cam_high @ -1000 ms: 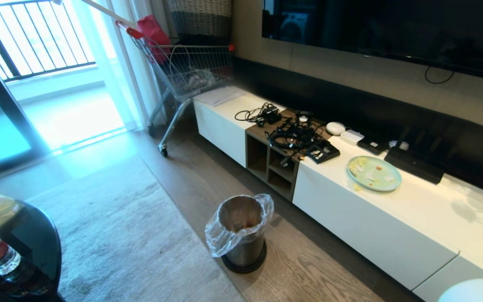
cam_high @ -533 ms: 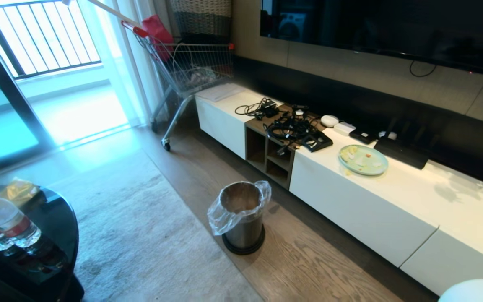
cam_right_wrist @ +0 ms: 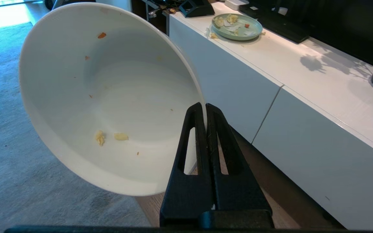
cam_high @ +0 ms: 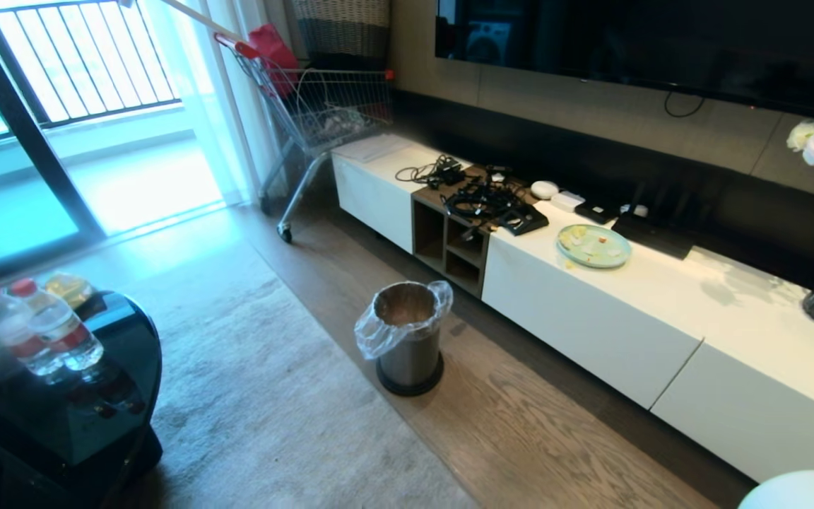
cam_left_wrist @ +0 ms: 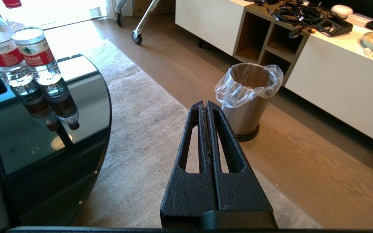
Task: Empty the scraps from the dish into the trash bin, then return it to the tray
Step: Put the bowl back to the table
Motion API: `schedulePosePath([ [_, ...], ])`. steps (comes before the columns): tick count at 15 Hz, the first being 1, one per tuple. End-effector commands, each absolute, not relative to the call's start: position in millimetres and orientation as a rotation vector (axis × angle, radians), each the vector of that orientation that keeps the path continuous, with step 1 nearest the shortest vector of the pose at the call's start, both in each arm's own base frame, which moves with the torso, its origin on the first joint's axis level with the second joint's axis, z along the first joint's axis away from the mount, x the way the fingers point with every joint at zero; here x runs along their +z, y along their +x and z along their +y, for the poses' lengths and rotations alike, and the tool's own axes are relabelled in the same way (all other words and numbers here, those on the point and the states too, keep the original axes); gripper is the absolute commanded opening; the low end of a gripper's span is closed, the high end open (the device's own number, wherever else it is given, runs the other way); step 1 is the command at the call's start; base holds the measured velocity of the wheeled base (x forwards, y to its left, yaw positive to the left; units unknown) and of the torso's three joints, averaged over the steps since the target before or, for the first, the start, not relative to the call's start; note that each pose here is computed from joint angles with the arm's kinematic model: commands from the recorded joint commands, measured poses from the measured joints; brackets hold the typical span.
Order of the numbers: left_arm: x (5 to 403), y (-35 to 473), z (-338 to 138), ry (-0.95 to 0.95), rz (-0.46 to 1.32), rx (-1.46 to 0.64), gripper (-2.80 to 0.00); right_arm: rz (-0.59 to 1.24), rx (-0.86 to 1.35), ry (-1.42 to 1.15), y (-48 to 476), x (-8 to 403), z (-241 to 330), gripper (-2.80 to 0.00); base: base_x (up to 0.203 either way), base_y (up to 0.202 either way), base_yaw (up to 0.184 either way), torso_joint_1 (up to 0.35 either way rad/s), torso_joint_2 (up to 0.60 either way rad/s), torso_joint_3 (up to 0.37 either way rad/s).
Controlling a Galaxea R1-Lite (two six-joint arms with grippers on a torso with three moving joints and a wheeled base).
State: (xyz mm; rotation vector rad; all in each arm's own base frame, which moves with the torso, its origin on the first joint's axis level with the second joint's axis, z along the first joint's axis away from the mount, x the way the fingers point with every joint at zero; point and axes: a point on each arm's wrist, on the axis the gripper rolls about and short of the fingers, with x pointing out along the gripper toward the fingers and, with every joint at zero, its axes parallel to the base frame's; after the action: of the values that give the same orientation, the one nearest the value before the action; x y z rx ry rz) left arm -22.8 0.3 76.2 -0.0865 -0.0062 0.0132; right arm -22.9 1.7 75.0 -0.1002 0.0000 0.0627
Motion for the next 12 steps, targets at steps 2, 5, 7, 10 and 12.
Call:
schedulePosePath([
  [2, 76.1, -22.8, 0.3, -0.087, -0.007, 0.014, -2.8, 0.001, 0.063, -0.101, -22.8, 75.0, 1.7, -2.8, -0.186, 0.0, -0.003, 0.004, 0.01, 0.002],
  [5, 76.1, -22.8, 0.3, -0.087, -0.007, 0.014, -2.8, 0.001, 0.063, -0.101, -22.8, 75.0, 1.7, -2.8, -0.187, 0.0, -0.002, 0.003, 0.0, 0.001],
  [7, 76.1, -22.8, 0.3, -0.087, -0.007, 0.014, -2.8, 0.001, 0.063, -0.101, -22.8, 75.0, 1.7, -2.8, -0.187, 0.0, -0.002, 0.003, 0.0, 0.003],
  [10, 76.1, -22.8, 0.3, -0.087, -0.007, 0.014, -2.8, 0.001, 0.064, -0.101, -22.8, 75.0, 1.7, -2.8, -0.126, 0.0, -0.002, 0.0, 0.0, 0.004],
  [12, 76.1, -22.8, 0.3, -0.087, -0.007, 0.014, -2.8, 0.0, 0.063, -0.1, -22.8, 75.2, 1.7, -2.8, 0.0, 0.0, 0.0, 0.0, 0.0, 0.0],
])
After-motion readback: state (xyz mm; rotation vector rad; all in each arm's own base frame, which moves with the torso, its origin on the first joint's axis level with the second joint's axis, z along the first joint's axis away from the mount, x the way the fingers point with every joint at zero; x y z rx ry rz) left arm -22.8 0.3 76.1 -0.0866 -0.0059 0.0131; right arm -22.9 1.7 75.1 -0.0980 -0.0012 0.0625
